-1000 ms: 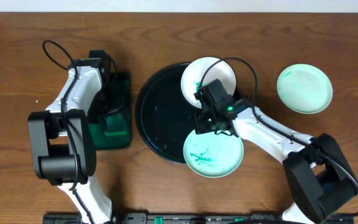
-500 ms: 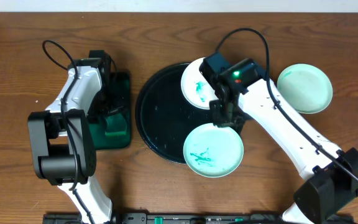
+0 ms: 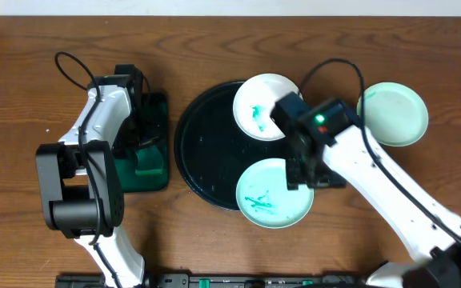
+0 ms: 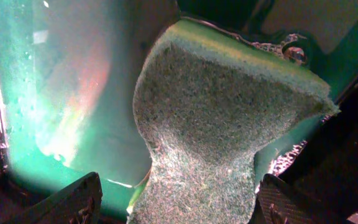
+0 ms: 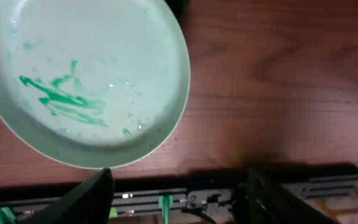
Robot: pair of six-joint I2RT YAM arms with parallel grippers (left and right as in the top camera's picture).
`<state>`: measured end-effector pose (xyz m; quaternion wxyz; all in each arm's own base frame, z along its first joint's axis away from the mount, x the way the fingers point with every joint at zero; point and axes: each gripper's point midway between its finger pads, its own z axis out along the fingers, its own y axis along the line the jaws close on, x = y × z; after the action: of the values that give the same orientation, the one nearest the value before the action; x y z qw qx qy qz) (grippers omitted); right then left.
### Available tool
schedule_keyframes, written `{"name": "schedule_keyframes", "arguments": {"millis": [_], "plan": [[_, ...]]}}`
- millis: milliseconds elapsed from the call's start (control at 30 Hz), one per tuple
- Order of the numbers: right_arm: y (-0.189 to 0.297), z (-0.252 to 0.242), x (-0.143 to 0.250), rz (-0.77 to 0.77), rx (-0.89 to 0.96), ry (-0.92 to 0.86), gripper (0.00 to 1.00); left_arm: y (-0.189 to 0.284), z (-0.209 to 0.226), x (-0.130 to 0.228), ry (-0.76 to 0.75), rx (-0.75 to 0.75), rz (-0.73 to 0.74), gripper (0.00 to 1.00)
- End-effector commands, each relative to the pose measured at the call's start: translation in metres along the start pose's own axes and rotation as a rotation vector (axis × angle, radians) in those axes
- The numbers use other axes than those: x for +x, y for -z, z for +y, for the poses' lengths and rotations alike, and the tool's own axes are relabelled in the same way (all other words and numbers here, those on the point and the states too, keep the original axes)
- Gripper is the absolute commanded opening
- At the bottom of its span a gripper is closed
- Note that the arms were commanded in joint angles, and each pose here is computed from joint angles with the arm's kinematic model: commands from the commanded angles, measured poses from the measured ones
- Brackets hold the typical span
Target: Clean dirty plates on tray and stack at the side
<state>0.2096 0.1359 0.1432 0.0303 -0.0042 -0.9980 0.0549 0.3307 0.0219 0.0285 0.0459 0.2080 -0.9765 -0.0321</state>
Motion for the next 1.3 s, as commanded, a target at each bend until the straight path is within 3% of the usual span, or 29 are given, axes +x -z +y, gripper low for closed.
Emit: {"name": "schedule_keyframes", "arguments": {"millis": [0,700,867,1133,1167,1267], "plan": [[-0.019,-0.001,0.018,0.041,-0.015,-0.047,0.67,-0.003,0.0,0.002,-0.001,0.004,0.015,0.81],[-0.12,0.011,0.024,0.015,-0.095,-0.16,0.65,-0.003,0.0,0.002,-0.001,0.004,0.015,0.81],[-0.12,0.017,0.014,-0.023,-0.122,-0.16,0.49,-0.003,0.0,0.002,-0.001,0.004,0.015,0.81],[-0.119,0.023,0.006,-0.054,-0.146,-0.155,0.45,-0.003,0.0,0.002,-0.001,0.003,0.015,0.81],[-0.119,0.022,0.006,-0.057,-0.144,-0.155,0.41,-0.003,0.0,0.002,-0.001,0.004,0.015,0.81],[-0.119,0.021,0.005,-0.063,-0.14,-0.153,0.16,-0.003,0.0,0.002,-0.001,0.004,0.015,0.82]]}}
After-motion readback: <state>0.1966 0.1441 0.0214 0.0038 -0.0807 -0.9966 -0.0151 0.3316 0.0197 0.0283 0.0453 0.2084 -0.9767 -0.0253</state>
